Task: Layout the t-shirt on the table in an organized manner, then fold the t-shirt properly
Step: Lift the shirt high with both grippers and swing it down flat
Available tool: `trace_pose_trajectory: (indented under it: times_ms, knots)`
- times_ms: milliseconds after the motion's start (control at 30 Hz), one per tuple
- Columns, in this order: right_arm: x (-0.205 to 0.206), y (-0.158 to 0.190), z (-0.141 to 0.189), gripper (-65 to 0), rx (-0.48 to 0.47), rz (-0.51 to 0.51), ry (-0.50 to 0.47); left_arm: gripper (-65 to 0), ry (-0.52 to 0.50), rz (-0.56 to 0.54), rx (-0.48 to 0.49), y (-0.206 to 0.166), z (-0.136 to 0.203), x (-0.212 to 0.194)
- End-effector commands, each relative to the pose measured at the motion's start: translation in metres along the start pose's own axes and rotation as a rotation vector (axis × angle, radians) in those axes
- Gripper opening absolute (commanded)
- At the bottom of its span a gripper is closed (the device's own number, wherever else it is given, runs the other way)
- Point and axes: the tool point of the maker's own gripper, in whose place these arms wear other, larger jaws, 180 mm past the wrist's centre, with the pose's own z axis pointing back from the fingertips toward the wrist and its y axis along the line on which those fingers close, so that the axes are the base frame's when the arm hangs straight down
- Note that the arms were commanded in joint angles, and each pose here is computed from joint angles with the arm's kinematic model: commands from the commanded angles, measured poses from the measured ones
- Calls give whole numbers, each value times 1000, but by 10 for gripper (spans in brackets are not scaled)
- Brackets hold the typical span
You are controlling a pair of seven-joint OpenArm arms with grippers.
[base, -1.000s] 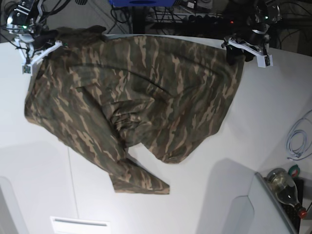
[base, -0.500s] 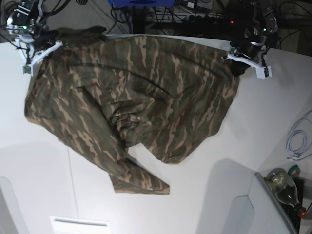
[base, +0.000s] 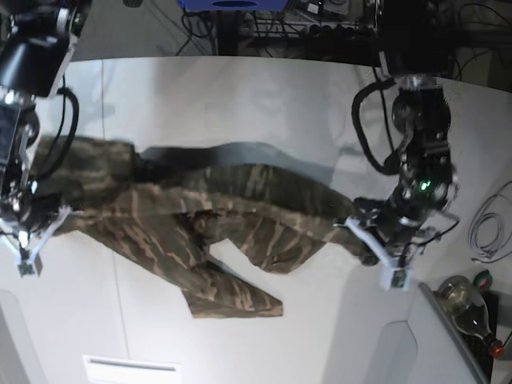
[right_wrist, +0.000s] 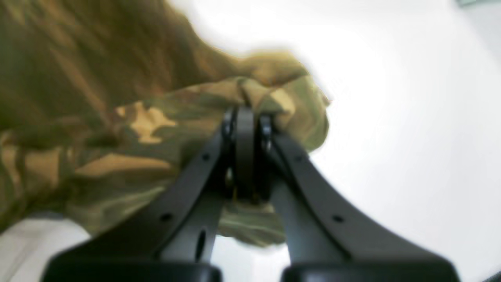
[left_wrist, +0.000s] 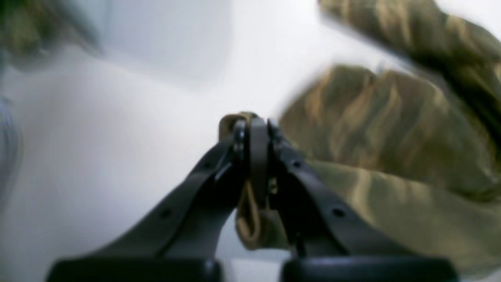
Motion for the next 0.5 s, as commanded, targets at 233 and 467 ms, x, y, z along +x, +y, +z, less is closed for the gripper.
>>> trace_pose_trajectory:
  times_ms: [233, 467]
  knots:
    - [200, -59, 3, -648, -42, 87, -313, -650, -181, -54, -15, -12, -67, 175]
    - [318, -119, 157, -648, -271, 178, -729, -650, -544, -117, 57, -10, 18, 341]
